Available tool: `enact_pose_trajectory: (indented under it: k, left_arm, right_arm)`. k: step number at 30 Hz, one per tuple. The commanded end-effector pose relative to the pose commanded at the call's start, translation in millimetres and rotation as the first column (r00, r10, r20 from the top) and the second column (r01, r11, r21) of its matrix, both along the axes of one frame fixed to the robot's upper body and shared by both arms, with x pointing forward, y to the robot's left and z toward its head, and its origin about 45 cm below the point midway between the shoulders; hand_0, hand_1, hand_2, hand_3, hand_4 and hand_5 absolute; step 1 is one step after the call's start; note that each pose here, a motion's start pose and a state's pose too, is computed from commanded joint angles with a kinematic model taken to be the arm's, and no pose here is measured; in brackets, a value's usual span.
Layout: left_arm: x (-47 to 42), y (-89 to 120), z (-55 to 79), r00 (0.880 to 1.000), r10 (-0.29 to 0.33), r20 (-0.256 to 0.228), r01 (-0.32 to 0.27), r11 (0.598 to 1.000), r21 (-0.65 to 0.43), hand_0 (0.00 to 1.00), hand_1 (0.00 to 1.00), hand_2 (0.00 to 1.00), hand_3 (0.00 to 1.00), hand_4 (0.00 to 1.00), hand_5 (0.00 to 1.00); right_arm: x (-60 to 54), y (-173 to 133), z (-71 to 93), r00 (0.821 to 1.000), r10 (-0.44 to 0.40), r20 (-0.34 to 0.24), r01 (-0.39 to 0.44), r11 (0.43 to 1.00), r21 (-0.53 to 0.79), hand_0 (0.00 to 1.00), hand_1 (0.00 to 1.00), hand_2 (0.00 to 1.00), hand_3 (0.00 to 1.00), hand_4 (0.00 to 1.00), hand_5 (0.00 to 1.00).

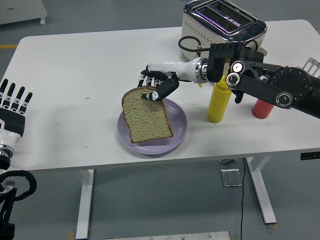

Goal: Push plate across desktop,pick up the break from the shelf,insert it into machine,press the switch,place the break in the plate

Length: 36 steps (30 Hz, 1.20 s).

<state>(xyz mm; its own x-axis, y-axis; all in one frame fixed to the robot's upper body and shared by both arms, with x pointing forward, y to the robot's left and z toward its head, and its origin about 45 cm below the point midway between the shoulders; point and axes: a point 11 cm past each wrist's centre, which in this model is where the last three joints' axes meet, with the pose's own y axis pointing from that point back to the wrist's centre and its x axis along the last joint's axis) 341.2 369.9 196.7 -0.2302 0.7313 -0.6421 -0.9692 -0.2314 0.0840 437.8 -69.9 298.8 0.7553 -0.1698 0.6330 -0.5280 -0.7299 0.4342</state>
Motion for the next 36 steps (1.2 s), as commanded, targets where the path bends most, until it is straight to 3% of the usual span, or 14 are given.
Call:
enact_pose_trajectory:
  k: [6, 7, 12, 13, 18, 19, 24, 25, 30, 31, 36]
  left_arm:
    - [1.4, -0.6, 1.7, 1.000, 0.000, 0.005, 0.000, 1.000, -0.001, 0.830, 0.873, 0.949, 0.816, 0.619, 0.998]
    - [1.4, -0.4, 1.9, 1.000, 0.000, 0.006, 0.000, 1.000, -0.001, 0.831, 0.876, 0.950, 0.819, 0.621, 0.998]
    - [2.3, -0.3, 3.4, 1.000, 0.000, 0.010, 0.000, 1.000, 0.000, 0.831, 0.876, 0.950, 0.819, 0.621, 0.998]
    - [2.4, -0.4, 3.7, 1.000, 0.000, 0.011, 0.000, 1.000, -0.001, 0.833, 0.876, 0.954, 0.820, 0.622, 0.998]
    - [3.0, -0.8, 4.0, 1.000, 0.001, 0.013, -0.001, 1.000, -0.001, 0.833, 0.876, 0.954, 0.820, 0.622, 0.998]
    - [3.2, -0.8, 4.0, 1.000, 0.002, 0.013, -0.002, 1.000, -0.001, 0.834, 0.876, 0.954, 0.820, 0.619, 0.998]
    - [4.1, -2.0, 4.3, 1.000, 0.001, 0.014, -0.001, 1.000, -0.001, 0.834, 0.876, 0.954, 0.820, 0.619, 0.998]
    - [4.3, -2.2, 4.5, 1.000, 0.001, 0.015, -0.001, 1.000, -0.001, 0.836, 0.875, 0.954, 0.819, 0.617, 0.998]
    - [5.2, -3.5, 5.0, 1.000, -0.003, 0.018, 0.003, 1.000, 0.003, 0.836, 0.875, 0.954, 0.819, 0.617, 0.998]
    - [5.3, -3.7, 5.0, 1.000, -0.003, 0.018, 0.003, 1.000, 0.003, 0.836, 0.875, 0.954, 0.816, 0.617, 0.998]
    - [5.5, -4.3, 3.6, 1.000, -0.004, 0.014, 0.004, 1.000, 0.003, 0.836, 0.875, 0.954, 0.816, 0.617, 0.998]
  right_arm:
    - [3.7, -3.0, -7.5, 1.000, -0.019, 0.007, 0.019, 1.000, -0.014, 0.238, 0.322, 0.406, 0.484, 0.313, 0.069]
    - [4.2, -3.5, -8.2, 1.000, -0.021, 0.009, 0.021, 1.000, -0.017, 0.253, 0.373, 0.443, 0.496, 0.323, 0.066]
    - [7.4, -5.2, -10.0, 0.999, -0.031, 0.019, 0.031, 0.999, -0.022, 0.253, 0.373, 0.443, 0.496, 0.323, 0.066]
    - [7.9, -5.4, -10.4, 0.999, -0.032, 0.021, 0.032, 0.999, -0.024, 0.328, 0.447, 0.506, 0.526, 0.377, 0.075]
    - [9.8, -6.9, -13.0, 0.999, -0.037, 0.032, 0.038, 0.999, -0.034, 0.328, 0.447, 0.506, 0.526, 0.377, 0.075]
    - [10.0, -7.0, -13.3, 0.999, -0.038, 0.033, 0.039, 0.999, -0.035, 0.432, 0.522, 0.541, 0.536, 0.424, 0.076]
    - [11.5, -7.2, -14.7, 0.998, -0.045, 0.041, 0.047, 0.998, -0.039, 0.432, 0.522, 0.541, 0.536, 0.424, 0.076]
    - [11.8, -7.3, -15.0, 0.998, -0.047, 0.043, 0.049, 0.998, -0.040, 0.572, 0.646, 0.631, 0.608, 0.570, 0.143]
    - [12.6, -8.7, -17.6, 0.998, -0.048, 0.046, 0.051, 0.997, -0.060, 0.572, 0.646, 0.631, 0.608, 0.570, 0.143]
    - [12.7, -9.0, -18.0, 0.998, -0.049, 0.046, 0.051, 0.997, -0.062, 0.647, 0.705, 0.687, 0.672, 0.607, 0.159]
    - [14.9, -8.1, -17.8, 0.996, -0.060, 0.065, 0.064, 0.996, -0.056, 0.647, 0.705, 0.687, 0.672, 0.607, 0.159]
